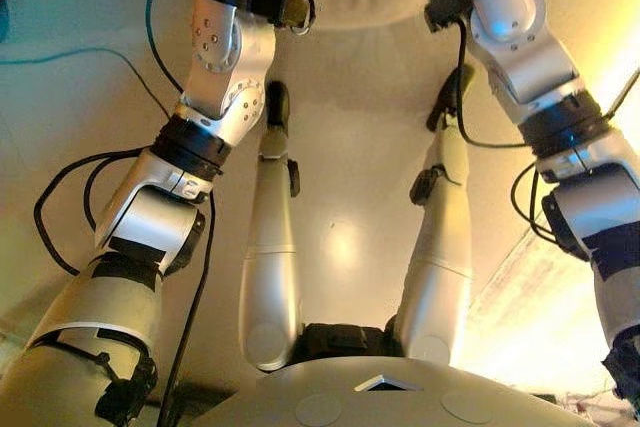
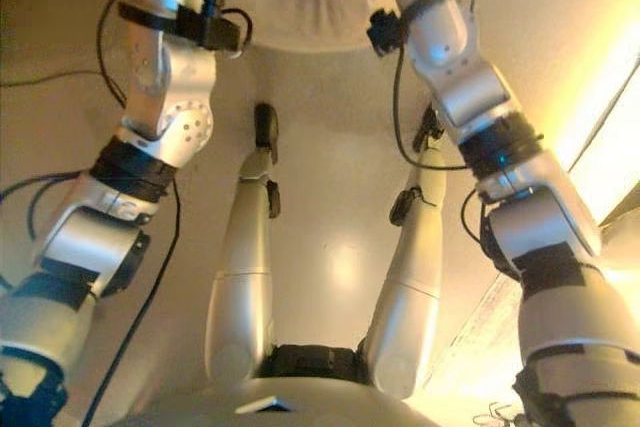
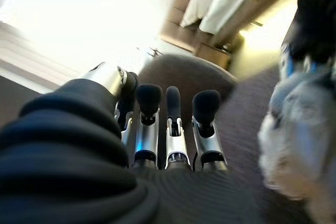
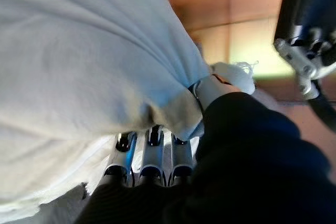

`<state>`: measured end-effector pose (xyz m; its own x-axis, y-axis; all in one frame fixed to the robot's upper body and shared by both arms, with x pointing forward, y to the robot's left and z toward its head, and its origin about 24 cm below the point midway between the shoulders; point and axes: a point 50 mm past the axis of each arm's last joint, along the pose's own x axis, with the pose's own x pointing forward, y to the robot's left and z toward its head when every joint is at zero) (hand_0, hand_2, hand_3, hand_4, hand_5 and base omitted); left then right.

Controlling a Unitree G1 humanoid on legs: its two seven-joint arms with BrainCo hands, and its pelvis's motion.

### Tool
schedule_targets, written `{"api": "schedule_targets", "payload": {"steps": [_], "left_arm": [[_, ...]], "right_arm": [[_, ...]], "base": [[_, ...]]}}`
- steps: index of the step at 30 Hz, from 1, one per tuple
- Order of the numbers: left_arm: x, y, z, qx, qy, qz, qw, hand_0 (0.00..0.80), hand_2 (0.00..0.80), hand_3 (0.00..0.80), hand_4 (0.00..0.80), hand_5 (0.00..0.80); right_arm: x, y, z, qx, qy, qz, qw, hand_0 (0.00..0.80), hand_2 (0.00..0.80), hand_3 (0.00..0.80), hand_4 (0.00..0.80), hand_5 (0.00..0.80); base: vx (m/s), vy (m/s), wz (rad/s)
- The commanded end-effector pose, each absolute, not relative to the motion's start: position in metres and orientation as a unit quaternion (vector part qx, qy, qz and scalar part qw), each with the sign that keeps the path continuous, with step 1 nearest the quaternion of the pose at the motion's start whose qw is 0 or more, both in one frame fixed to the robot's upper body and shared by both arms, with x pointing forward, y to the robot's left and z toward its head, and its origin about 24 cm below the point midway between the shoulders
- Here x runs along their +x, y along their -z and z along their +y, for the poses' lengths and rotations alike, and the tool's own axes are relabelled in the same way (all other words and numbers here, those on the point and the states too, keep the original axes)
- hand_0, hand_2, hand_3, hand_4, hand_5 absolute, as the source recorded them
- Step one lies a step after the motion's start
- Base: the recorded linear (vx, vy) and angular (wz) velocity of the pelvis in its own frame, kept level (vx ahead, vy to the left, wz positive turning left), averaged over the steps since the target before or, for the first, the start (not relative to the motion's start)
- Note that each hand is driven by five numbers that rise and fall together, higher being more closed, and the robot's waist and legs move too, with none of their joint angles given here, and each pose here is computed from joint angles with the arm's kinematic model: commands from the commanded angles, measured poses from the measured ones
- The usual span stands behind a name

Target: Pick up the cushion and take it to the sofa

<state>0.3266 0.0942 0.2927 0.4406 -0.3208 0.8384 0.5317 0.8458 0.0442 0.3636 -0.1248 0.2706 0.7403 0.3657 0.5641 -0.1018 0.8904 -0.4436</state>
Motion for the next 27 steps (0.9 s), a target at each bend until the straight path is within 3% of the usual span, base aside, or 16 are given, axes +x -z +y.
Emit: {"api": "schedule_targets", "payload": {"steps": [1,11,27], "left_arm": [[0.306,-0.293,0.093,-0.107,0.271,-0.490,0.821,0.800,0.800,0.800,0.800,0.800],[0.299,-0.238,0.113,-0.118,0.288,-0.385,0.869,0.800,0.800,0.800,0.800,0.800],[0.281,-0.184,0.131,-0.155,0.286,-0.313,0.892,0.800,0.800,0.800,0.800,0.800]], "right_arm": [[0.311,-0.310,-0.109,-0.129,-0.171,-0.504,0.837,0.800,0.800,0.800,0.800,0.800],[0.299,-0.238,-0.139,-0.095,-0.135,-0.417,0.894,0.800,0.800,0.800,0.800,0.800],[0.270,-0.200,-0.168,-0.047,-0.114,-0.402,0.907,0.800,0.800,0.800,0.800,0.800]], "base": [[0.042,-0.173,-0.05],[0.129,-0.171,-0.02],[0.036,-0.062,-0.03]]}}
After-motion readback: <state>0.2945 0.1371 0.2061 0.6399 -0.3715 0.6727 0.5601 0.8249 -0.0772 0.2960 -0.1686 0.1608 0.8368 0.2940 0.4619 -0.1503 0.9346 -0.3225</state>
